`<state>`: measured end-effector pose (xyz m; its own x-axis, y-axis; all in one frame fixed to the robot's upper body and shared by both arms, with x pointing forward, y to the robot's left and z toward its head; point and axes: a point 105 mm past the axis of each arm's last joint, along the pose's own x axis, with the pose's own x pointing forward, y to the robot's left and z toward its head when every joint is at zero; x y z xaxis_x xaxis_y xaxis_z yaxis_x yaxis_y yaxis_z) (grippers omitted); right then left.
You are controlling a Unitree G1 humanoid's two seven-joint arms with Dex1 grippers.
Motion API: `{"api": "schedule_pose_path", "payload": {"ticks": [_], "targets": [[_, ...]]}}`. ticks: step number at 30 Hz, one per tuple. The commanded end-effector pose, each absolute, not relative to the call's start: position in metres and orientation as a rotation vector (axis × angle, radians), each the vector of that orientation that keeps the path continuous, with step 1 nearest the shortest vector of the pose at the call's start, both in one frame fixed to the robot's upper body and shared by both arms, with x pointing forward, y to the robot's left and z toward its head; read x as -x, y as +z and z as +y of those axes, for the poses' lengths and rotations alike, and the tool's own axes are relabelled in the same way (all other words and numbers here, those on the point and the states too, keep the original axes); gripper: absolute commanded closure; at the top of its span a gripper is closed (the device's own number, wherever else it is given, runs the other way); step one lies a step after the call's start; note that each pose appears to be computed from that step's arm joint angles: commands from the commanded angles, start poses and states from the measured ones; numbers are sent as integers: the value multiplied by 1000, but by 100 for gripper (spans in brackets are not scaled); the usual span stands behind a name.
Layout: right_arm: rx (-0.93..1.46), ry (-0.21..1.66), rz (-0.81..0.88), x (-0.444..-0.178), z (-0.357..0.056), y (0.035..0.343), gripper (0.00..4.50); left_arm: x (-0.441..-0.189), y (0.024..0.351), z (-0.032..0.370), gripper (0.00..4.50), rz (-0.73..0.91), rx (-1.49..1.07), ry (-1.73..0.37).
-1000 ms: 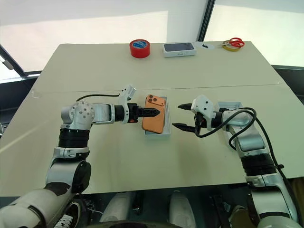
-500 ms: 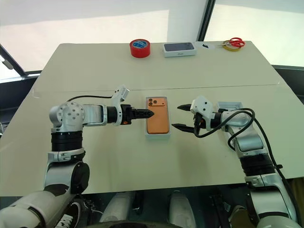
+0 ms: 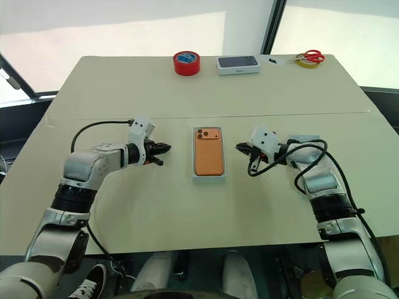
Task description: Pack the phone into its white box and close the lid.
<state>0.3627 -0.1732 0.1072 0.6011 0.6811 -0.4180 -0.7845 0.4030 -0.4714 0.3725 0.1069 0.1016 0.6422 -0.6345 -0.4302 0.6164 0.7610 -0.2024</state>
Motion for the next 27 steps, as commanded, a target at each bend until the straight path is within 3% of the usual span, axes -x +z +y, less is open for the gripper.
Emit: {"api": "schedule_pose_path", "payload": {"ticks": [1, 7, 14, 20, 27], "targets": [[736, 949, 137, -364, -163, 109, 450, -365, 103, 86, 446, 513, 104, -839], [714, 975, 126, -358, -163, 112, 450, -366, 94, 31, 446, 533, 24, -1002], [770, 932, 223, -333, -213, 114, 450, -348, 115, -64, 446, 491, 86, -1283], [794, 868, 319, -309, -254, 110, 450, -343, 116, -101, 446, 450, 31, -1332], [815, 768, 360, -302, -286, 113, 450, -327, 110, -121, 446, 463, 62, -1412]]}}
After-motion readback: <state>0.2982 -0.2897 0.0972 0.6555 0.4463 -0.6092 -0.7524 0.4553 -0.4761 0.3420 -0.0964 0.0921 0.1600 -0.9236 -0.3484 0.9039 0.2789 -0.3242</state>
